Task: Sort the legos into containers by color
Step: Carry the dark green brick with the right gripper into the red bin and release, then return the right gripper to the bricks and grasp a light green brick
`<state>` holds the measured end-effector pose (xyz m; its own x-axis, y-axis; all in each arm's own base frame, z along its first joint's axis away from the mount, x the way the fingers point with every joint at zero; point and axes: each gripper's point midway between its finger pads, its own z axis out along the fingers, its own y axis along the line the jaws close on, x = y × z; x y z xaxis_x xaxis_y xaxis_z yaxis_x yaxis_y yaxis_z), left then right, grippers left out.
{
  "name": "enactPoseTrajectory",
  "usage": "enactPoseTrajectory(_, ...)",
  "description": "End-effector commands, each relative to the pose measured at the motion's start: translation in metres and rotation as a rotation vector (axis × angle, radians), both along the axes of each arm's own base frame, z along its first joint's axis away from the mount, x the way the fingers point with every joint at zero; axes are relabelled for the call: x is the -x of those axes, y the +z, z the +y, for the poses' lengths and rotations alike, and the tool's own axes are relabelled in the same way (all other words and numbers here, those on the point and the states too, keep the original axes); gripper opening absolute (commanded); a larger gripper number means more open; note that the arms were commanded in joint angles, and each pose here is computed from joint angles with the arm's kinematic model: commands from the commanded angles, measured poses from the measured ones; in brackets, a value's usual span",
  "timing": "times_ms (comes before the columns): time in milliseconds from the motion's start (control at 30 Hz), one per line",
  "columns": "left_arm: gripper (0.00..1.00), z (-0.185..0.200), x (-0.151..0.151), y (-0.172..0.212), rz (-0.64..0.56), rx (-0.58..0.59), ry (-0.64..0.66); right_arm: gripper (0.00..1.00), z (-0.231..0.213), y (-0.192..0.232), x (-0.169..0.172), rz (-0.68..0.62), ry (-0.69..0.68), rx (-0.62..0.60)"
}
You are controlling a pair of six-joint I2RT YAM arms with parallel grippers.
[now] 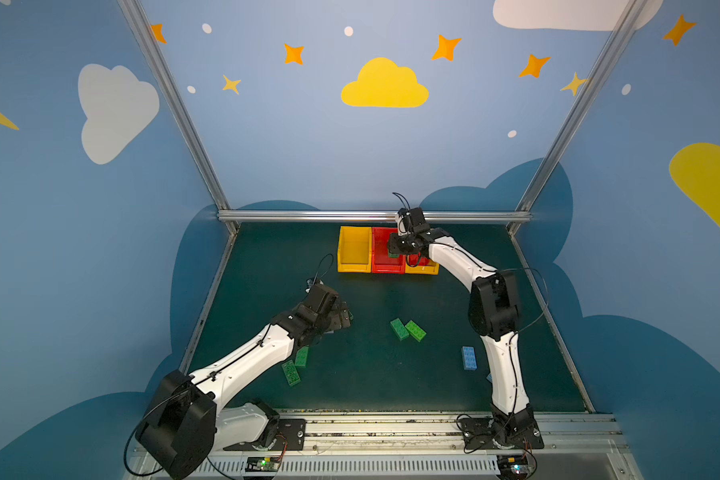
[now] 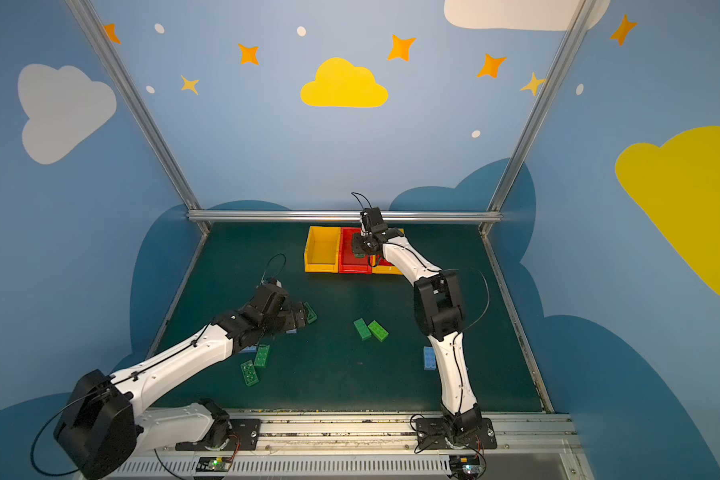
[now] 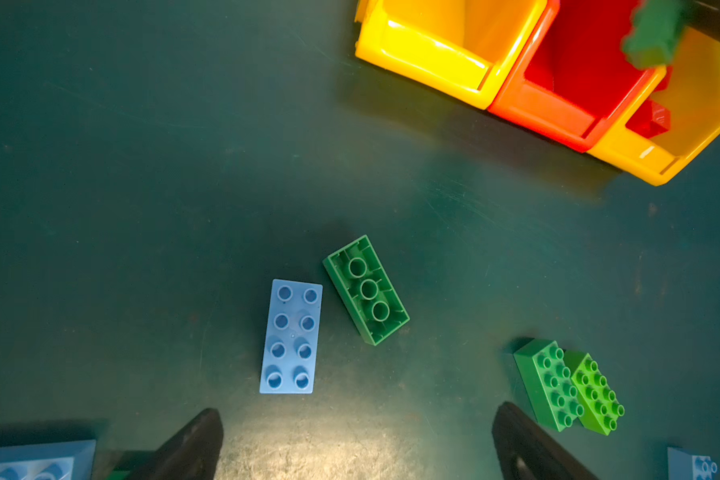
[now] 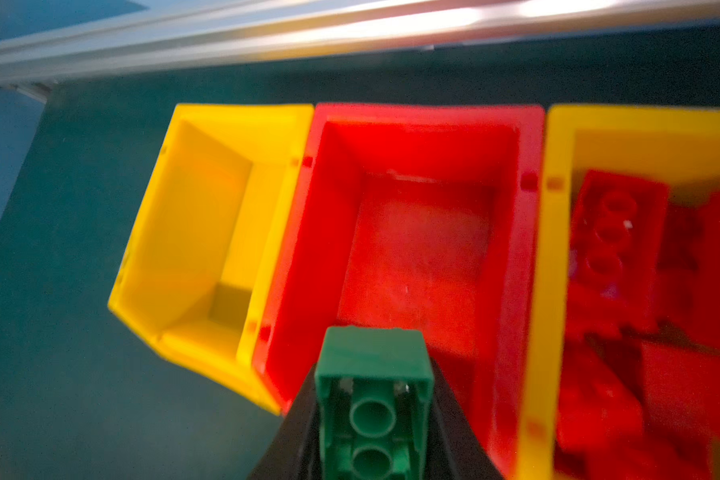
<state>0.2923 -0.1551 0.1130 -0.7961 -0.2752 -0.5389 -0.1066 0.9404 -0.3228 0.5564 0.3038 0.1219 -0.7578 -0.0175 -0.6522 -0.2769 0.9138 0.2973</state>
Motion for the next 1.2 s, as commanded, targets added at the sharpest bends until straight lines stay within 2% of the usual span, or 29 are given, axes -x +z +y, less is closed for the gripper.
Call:
enactPoseTrajectory(0, 1.0, 0.004, 0.003, 0.0, 0.032, -0.016, 0.012, 0.33, 0.005, 0.015, -0.027, -0.083, 0.009, 0.026)
enactPoseTrajectory(133, 1.0, 0.008, 0.007, -0.002, 0.047, -0.019, 0.023, 0.6, 0.006, 0.016, -0.036, -0.094, 0.02, 0.037)
enactPoseTrajectory(233, 1.0, 0.008, 0.011, -0.002, 0.054, -0.004, 0.021, 0.71, 0.004, 0.034, -0.028, -0.106, 0.032, 0.025)
enactPoseTrajectory(367, 1.0, 0.004, 0.018, 0.001, 0.058, 0.035, -0.002, 0.72, -0.001, 0.06, 0.001, -0.104, 0.053, 0.002)
enactPoseTrajectory(533, 1.0, 0.001, 0.035, 0.007, 0.035, 0.108, -0.042, 0.72, -0.014, 0.067, 0.065, -0.038, 0.095, 0.005)
enactPoseTrajectory(733, 1.0, 0.012, 0.061, 0.01, 0.003, 0.185, -0.027, 0.72, -0.03, 0.029, 0.157, 0.085, 0.172, 0.024)
enactPoseTrajectory(867, 1.0, 0.02, 0.074, 0.005, 0.004, 0.203, -0.009, 0.72, -0.035, -0.005, 0.212, 0.16, 0.23, 0.087)
enactPoseTrajectory(967, 1.0, 0.022, 0.083, -0.002, 0.023, 0.22, -0.001, 0.71, -0.047, -0.023, 0.235, 0.189, 0.221, 0.149)
enactPoseTrajectory(1167, 1.0, 0.016, 0.089, -0.009, 0.045, 0.244, -0.011, 0.67, -0.076, -0.049, 0.259, 0.236, 0.179, 0.22)
